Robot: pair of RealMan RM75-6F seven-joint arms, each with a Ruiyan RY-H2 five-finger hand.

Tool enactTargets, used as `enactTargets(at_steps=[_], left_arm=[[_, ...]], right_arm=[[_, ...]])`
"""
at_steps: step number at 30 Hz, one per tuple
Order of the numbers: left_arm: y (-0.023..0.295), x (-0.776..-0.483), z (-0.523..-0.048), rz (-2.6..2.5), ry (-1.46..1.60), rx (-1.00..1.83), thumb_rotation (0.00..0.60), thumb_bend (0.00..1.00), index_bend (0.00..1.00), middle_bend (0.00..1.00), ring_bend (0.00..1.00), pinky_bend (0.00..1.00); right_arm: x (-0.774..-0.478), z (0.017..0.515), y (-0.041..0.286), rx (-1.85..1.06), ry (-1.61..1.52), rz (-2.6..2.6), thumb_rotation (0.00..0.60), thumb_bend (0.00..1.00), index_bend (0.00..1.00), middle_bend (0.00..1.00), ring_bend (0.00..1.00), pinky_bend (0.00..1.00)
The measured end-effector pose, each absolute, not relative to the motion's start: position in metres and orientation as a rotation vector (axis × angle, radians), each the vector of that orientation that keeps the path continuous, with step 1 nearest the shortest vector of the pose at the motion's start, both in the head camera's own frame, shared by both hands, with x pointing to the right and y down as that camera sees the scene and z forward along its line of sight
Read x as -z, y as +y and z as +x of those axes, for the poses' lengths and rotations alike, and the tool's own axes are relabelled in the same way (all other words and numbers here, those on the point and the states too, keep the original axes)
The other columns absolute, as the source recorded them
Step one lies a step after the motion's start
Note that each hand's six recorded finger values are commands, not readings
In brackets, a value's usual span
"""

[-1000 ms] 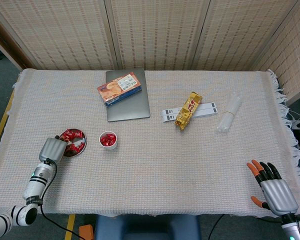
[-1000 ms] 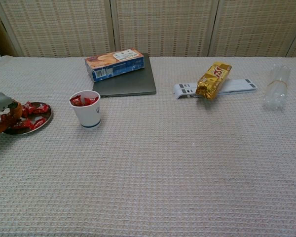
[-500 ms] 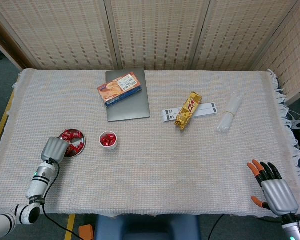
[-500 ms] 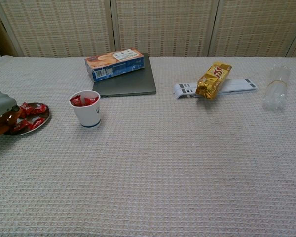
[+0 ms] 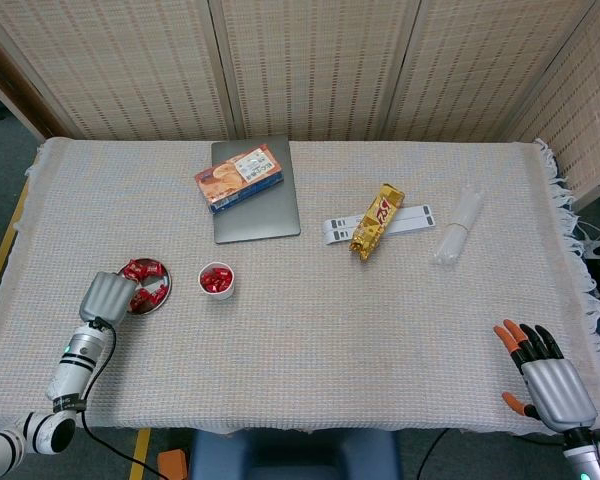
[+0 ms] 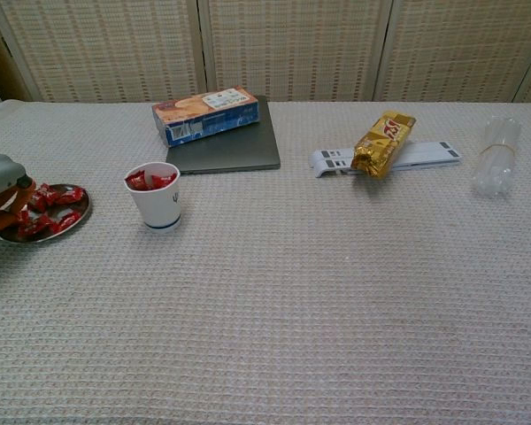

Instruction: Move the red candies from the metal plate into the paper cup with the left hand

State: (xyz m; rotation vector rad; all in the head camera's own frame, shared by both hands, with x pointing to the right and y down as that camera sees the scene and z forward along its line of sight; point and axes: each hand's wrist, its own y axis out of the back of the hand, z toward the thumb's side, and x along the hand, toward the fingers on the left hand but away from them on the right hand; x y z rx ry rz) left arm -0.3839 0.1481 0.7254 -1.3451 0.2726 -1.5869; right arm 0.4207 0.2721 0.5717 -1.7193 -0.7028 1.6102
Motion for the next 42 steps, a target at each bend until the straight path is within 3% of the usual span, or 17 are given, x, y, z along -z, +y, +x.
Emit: enactTargets(at_steps=[6, 14, 25, 29, 33, 42], left_arm=[[0.14, -0.702, -0.366, -1.384, 0.354, 1.516, 0.6, 0.45, 0.64, 0.67, 0.59, 1.0], [0.109, -0.661, -0.296, -1.513, 0.52, 1.279, 0.6, 0.45, 0.64, 0.67, 0.59, 1.0], [0.103, -0.678, -0.211, -1.591, 0.474, 1.152, 0.6, 0.45, 0.62, 0.64, 0.58, 1.0], [0.107, -0.689, -0.205, -1.59, 0.445, 1.163, 0.6, 0.45, 0.54, 0.58, 0.52, 0.99], [0.108, -0.695, -0.207, -1.577, 0.412, 1.181, 0.6, 0.44, 0.42, 0.43, 0.38, 0.95], [0.112, -0.687, -0.215, -1.62, 0.417, 1.183, 0.6, 0.41, 0.3, 0.32, 0.32, 0.96]], right_arm=[[-0.572, 0.422, 0.271, -1.615, -0.709, -1.717, 0.6, 0.11, 0.0, 0.0, 0.0, 0.0], [-0.574, 0.426, 0.265, -1.637, -0.726, -1.71, 0.6, 0.11, 0.0, 0.0, 0.0, 0.0], [-0.572, 0.434, 0.26, -1.655, -0.763, -1.695, 0.6, 0.11, 0.0, 0.0, 0.0, 0.0], [-0.572, 0.435, 0.261, -1.661, -0.767, -1.693, 0.6, 0.11, 0.0, 0.0, 0.0, 0.0], [-0.57, 0.436, 0.261, -1.656, -0.773, -1.69, 0.6, 0.11, 0.0, 0.0, 0.0, 0.0], [-0.571, 0.434, 0.261, -1.657, -0.764, -1.692, 0.6, 0.11, 0.0, 0.0, 0.0, 0.0]])
